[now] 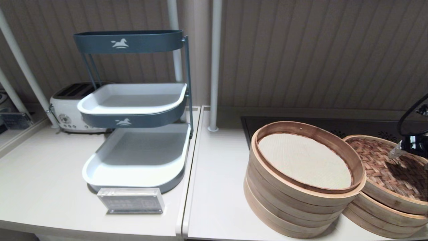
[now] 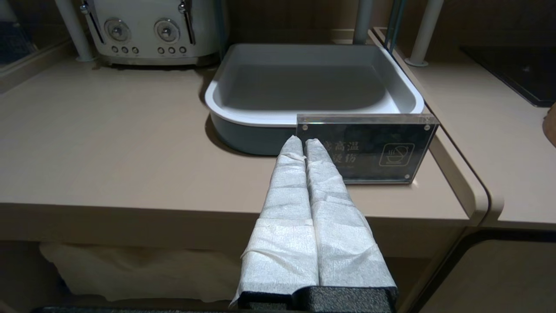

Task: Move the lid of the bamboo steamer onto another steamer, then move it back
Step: Pick up the steamer

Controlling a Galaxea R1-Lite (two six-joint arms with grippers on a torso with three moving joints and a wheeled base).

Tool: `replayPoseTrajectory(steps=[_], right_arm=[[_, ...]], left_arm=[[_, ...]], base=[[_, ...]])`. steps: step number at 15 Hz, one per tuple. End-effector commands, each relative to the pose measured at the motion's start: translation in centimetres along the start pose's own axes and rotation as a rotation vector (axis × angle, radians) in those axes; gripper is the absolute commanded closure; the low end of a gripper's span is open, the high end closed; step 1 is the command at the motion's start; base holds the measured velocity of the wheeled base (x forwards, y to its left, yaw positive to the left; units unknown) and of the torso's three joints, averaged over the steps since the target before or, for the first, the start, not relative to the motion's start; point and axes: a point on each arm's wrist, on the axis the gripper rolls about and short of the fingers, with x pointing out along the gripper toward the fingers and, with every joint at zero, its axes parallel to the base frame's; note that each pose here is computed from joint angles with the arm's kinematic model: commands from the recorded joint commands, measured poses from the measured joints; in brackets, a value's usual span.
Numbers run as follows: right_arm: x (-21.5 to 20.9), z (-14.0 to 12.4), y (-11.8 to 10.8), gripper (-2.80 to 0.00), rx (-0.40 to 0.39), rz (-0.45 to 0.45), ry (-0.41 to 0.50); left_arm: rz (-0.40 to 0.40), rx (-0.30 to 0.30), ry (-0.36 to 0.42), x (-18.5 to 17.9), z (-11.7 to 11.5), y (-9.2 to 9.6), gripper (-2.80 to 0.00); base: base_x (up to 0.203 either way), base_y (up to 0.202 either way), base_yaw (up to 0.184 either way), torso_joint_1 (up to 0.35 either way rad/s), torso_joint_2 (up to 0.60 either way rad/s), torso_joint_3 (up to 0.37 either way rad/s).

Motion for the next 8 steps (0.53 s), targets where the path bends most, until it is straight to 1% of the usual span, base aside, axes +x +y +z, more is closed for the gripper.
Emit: replayPoseTrajectory(steps=[1, 6, 8], right_arm=[[0.3, 0.0, -0.4, -2.8, 0.007, -0.004, 0.012], [1.2, 0.4, -0.3, -2.8, 0.005, -0.001, 0.024], [1.6, 0.6, -0.4, -2.8, 0.004, -0.001, 0.009]], left_arm=[[0.0, 0.0, 0.027, 0.2, -0.8, 0.0, 0.0], [0.0, 0.0, 0.027, 0.2, -0.8, 0.0, 0.0], [0.0, 0.0, 0.027, 0.2, -0.8, 0.0, 0.0]], base=[[0.0, 0.0, 0.0, 0.0, 0.0, 0.0], [0.0, 0.0, 0.0, 0.0, 0.0, 0.0], [0.0, 0.0, 0.0, 0.0, 0.0, 0.0]])
